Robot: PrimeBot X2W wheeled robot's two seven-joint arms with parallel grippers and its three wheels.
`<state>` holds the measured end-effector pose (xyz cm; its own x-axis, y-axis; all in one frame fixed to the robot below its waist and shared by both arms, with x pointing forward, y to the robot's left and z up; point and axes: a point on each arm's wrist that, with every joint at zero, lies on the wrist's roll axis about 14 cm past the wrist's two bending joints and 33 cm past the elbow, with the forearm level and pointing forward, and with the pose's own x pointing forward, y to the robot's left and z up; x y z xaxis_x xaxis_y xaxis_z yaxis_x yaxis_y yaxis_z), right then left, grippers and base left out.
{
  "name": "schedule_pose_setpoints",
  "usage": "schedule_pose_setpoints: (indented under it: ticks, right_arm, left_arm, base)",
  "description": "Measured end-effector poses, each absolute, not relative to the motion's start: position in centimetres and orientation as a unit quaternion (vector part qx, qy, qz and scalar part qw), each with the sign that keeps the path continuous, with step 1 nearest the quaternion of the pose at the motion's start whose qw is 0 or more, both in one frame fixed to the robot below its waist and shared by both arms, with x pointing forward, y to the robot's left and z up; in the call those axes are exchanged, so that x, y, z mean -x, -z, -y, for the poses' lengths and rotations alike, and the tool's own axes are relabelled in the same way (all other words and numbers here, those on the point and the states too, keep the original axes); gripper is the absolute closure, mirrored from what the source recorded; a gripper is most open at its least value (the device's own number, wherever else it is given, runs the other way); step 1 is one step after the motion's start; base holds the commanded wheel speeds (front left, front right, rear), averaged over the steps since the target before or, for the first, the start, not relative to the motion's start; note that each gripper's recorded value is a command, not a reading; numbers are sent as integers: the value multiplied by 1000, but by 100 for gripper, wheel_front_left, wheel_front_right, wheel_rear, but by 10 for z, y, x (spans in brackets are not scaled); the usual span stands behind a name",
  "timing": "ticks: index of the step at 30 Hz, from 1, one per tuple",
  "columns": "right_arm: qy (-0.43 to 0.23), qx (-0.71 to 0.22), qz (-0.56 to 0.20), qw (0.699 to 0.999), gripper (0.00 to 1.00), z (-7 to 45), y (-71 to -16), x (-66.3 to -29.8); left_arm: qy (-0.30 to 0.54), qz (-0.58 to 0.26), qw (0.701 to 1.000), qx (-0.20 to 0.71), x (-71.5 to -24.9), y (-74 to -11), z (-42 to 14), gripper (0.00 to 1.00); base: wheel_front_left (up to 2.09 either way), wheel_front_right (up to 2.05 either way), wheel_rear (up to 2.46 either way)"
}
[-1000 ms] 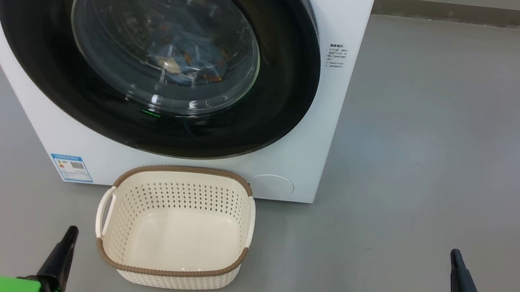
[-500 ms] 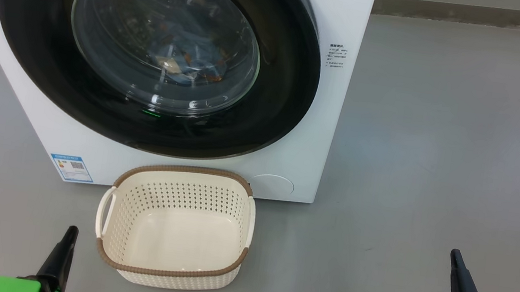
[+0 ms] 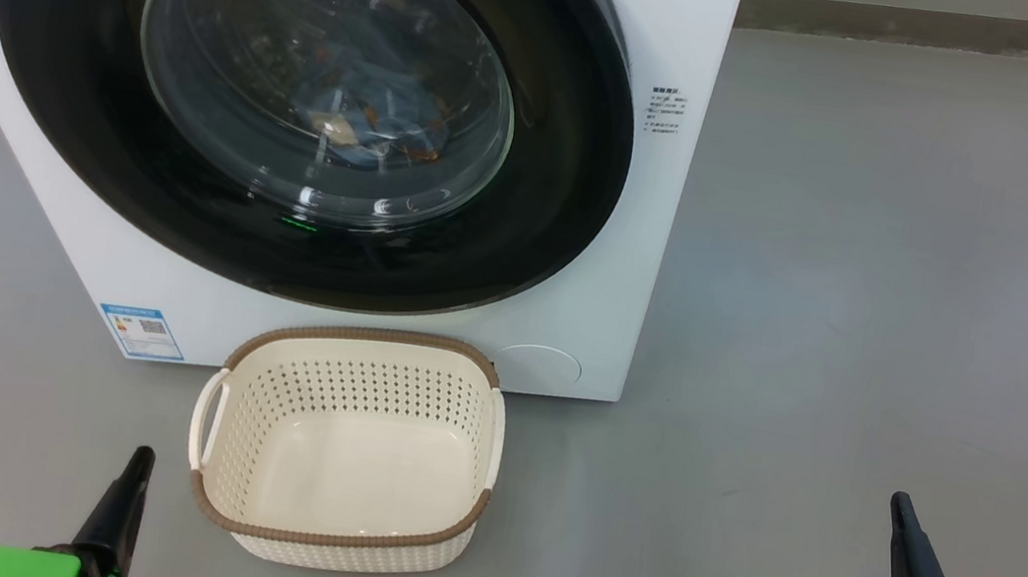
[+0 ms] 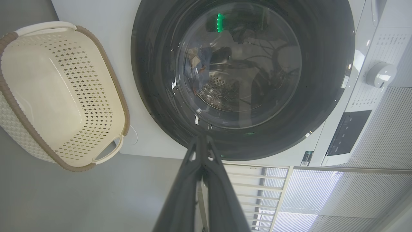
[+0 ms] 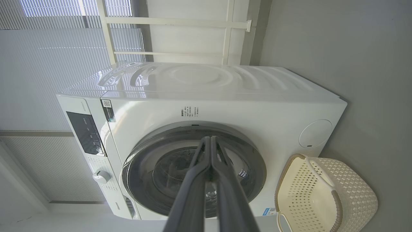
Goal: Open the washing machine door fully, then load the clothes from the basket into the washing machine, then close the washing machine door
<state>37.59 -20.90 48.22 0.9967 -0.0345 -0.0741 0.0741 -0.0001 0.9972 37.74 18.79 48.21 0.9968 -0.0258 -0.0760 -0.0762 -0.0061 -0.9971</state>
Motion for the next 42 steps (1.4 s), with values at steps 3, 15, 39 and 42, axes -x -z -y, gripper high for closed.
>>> schedule_pose_setpoints:
  ticks: [3,15,39,42]
  right_arm:
    - [38,-706,-14,707,100,209,-482,-376]
    - [38,-706,-14,707,100,209,-482,-376]
    - [38,-706,-14,707,100,209,-482,-376]
    - [38,-706,-14,707,100,209,-482,-376]
  left_arm:
    - [-18,-36,704,709,-377,-482,-188,100]
    - [-18,-36,704,709,-377,-482,-188,100]
    - [-18,-36,704,709,-377,-482,-188,100]
    - [-18,-36,704,709,-377,-482,-188,100]
  base:
    - [0,0,0]
    - [0,0,0]
    - [0,0,0]
    - [0,0,0]
